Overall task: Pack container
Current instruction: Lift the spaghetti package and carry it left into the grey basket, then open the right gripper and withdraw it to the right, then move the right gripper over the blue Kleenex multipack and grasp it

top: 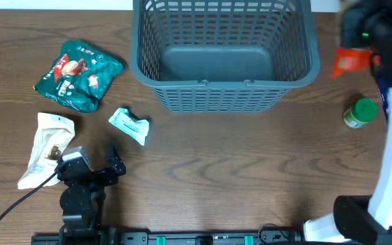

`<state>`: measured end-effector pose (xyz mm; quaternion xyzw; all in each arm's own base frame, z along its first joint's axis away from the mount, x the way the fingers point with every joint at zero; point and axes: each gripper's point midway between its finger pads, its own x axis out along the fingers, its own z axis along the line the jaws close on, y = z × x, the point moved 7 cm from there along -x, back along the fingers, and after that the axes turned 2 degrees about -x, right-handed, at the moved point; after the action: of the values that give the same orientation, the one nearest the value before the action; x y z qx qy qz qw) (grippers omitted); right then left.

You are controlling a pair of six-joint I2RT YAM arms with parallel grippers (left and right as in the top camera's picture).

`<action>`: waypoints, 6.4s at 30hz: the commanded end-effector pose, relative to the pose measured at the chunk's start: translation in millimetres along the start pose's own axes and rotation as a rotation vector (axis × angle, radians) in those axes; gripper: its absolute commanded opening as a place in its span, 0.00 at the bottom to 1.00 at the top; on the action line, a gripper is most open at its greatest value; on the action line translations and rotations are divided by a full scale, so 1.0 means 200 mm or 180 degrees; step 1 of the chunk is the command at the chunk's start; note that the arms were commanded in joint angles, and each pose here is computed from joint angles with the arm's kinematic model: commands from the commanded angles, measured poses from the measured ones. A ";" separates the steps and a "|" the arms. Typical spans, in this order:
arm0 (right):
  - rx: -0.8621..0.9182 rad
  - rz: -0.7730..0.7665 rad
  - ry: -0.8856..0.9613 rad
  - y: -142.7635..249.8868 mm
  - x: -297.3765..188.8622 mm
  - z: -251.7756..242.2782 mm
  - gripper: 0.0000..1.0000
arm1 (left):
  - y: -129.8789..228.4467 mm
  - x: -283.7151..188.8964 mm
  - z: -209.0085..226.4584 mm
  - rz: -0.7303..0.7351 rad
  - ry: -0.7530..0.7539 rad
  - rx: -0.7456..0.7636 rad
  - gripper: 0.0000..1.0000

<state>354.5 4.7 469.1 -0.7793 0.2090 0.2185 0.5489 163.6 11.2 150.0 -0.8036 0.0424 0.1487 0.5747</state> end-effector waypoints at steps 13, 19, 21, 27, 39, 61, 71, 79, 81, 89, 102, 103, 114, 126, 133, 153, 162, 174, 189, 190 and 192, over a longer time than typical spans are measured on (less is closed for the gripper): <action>-0.1864 -0.1045 -0.0901 -0.26 -0.11 0.53 0.01 | 0.04 0.01 0.03 0.0085 -0.0103 -0.0006 0.99; -0.2328 -0.0835 -0.1024 -0.21 0.02 0.61 0.01 | 0.04 0.01 0.03 0.0085 -0.0103 -0.0006 0.99; -0.2435 -0.0709 -0.1095 -0.18 0.08 0.63 0.01 | 0.04 0.01 0.03 0.0086 -0.0102 -0.0006 0.99; -0.2696 -0.0291 -0.1485 -0.05 0.25 0.73 0.01 | 0.04 0.01 0.03 0.0085 -0.0103 -0.0006 0.99; -0.2936 0.0206 -0.2359 0.15 0.44 0.90 0.01 | 0.04 0.01 0.03 0.0085 -0.0103 -0.0006 0.99; -0.2683 0.0232 -0.2285 0.14 0.52 0.93 0.91 | 0.04 0.01 0.03 0.0085 -0.0103 -0.0006 0.99; -0.0983 0.0349 -0.0336 -0.08 0.58 0.64 0.99 | 0.04 0.01 0.03 0.0085 -0.0103 -0.0006 0.99; 0.0548 0.0508 0.0495 -0.05 0.39 0.18 0.99 | 0.04 0.01 0.03 0.0085 -0.0103 -0.0006 0.99; 0.0884 0.0561 0.0617 -0.01 0.33 0.05 0.99 | 0.04 0.01 0.03 0.0086 -0.0102 -0.0006 0.99; 0.2028 0.1054 0.1298 0.29 0.18 -0.42 0.99 | 0.04 0.01 0.03 0.0086 -0.0102 -0.0006 0.99; 0.3071 0.1346 0.2037 0.60 0.06 -0.79 0.99 | 0.04 0.01 0.03 0.0085 -0.0103 -0.0006 0.99; 0.3141 0.1357 0.2077 0.62 0.06 -0.81 0.99 | 0.04 0.01 0.03 0.0085 -0.0103 -0.0006 0.99; 0.3699 0.1418 0.2032 0.70 0.11 -0.83 0.99 | 0.04 0.01 0.03 0.0085 -0.0103 -0.0006 0.99; 0.3484 0.1532 0.2588 0.75 0.07 -0.89 0.99 | 0.04 0.01 0.03 0.0085 -0.0103 -0.0006 0.99; 0.4247 0.1823 0.3032 0.96 0.21 -0.87 0.99 | 0.04 0.01 0.03 0.0085 -0.0103 -0.0006 0.99; 0.6363 0.1581 0.4437 1.52 0.42 -0.90 0.88 | 0.04 0.01 0.03 0.0085 -0.0103 -0.0006 0.99; 0.6505 0.1159 0.4558 1.55 0.42 -1.00 0.99 | 0.04 0.01 0.03 0.0085 -0.0103 -0.0006 0.99; 0.7008 0.0875 0.4883 1.79 0.54 -0.96 0.99 | 0.04 0.01 0.03 0.0085 -0.0103 -0.0006 0.99; 0.6596 0.0935 0.4688 1.96 0.65 -0.95 0.87 | 0.04 0.01 0.03 0.0085 -0.0103 -0.0006 0.99; 0.6460 0.0978 0.4667 1.96 0.65 -0.95 0.85 | 0.04 0.01 0.03 0.0086 -0.0102 -0.0006 0.98; 0.6121 0.1076 0.4553 1.94 0.65 -0.98 0.85 | 0.04 0.01 0.03 0.0085 -0.0103 -0.0006 0.99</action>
<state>263.2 -310.1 150.5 0.1175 0.6086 -0.4671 0.6306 163.6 11.2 150.1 -0.8036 0.0424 0.1487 0.5747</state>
